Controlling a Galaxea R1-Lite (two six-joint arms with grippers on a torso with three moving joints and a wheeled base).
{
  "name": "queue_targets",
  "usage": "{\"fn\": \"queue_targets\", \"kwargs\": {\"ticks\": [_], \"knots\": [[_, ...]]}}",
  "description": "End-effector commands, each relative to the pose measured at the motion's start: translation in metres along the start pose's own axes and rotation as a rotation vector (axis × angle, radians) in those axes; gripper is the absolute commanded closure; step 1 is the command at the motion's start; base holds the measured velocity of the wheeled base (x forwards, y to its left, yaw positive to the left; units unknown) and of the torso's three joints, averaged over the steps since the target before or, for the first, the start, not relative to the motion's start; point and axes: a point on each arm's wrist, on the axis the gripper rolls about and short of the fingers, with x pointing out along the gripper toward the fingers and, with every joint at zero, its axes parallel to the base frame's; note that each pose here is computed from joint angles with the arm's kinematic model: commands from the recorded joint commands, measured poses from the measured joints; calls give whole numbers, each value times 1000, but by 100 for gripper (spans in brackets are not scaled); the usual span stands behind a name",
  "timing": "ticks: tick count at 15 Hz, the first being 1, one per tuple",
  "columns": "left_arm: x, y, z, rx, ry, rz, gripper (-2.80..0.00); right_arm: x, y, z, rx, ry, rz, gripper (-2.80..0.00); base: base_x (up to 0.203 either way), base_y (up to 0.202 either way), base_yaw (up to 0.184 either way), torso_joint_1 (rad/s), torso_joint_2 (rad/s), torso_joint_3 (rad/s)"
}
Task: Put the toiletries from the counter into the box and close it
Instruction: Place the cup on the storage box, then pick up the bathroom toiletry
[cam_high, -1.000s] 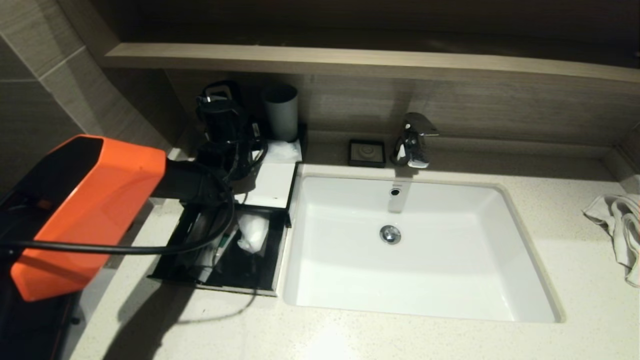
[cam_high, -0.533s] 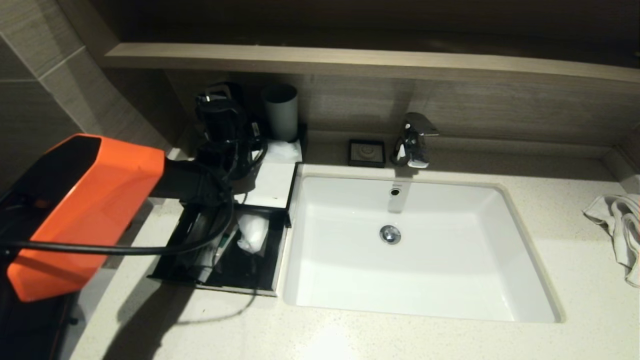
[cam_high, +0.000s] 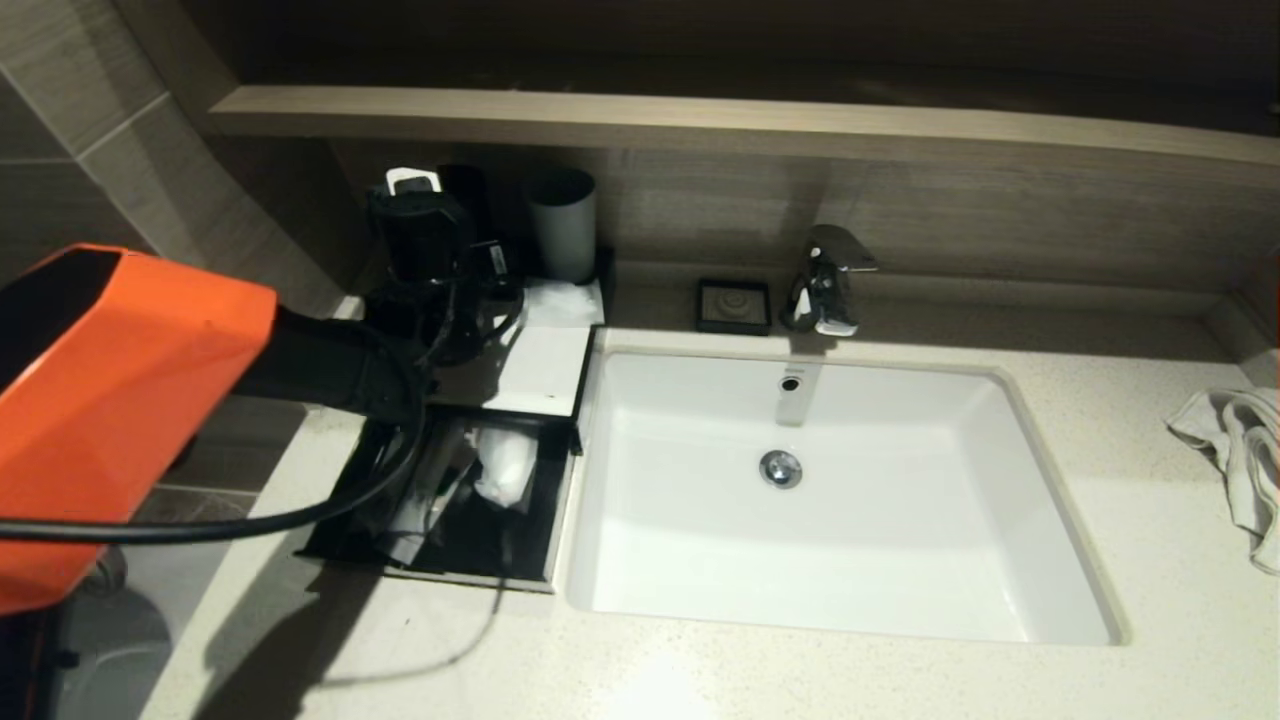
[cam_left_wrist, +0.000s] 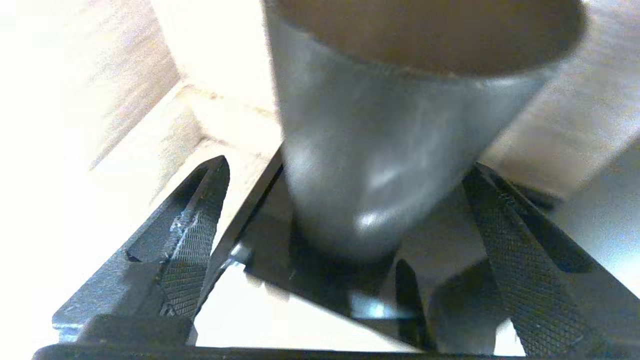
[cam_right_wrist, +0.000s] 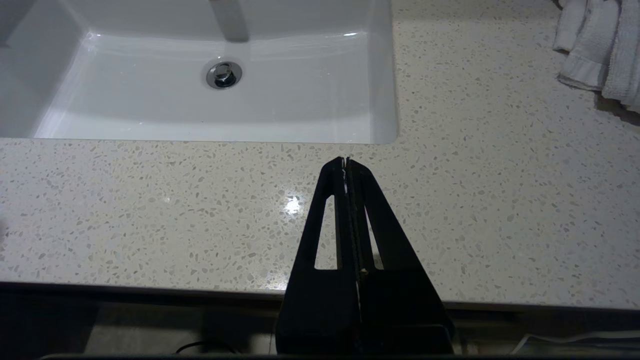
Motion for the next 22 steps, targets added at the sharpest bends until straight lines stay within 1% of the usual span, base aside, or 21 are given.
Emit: {"fn": "queue_targets", "kwargs": {"ticks": [1, 4, 7, 10, 14, 15, 19, 22], "knots": [[-21, 5, 18, -8, -4, -12, -280, 0, 0, 0, 0, 0, 0, 0, 0, 0, 0, 0, 0, 0], [-43, 9, 20, 0, 16, -31, -280, 0, 0, 0, 0, 0, 0, 0, 0, 0, 0, 0, 0, 0], [-68, 12, 31, 1, 27, -61, -280, 0, 0, 0, 0, 0, 0, 0, 0, 0, 0, 0, 0, 0], [-92, 9, 27, 22, 70, -101, -280, 0, 0, 0, 0, 0, 0, 0, 0, 0, 0, 0, 0, 0], [-116, 13, 25, 34, 105, -137, -280, 0, 0, 0, 0, 0, 0, 0, 0, 0, 0, 0, 0, 0], [-120, 13, 24, 31, 111, -141, 0, 0, 0, 0, 0, 0, 0, 0, 0, 0, 0, 0, 0, 0], [-131, 20, 16, 48, 145, -149, 0, 0, 0, 0, 0, 0, 0, 0, 0, 0, 0, 0, 0, 0], [-140, 19, 9, 31, 174, -167, 0, 0, 0, 0, 0, 0, 0, 0, 0, 0, 0, 0, 0, 0]]}}
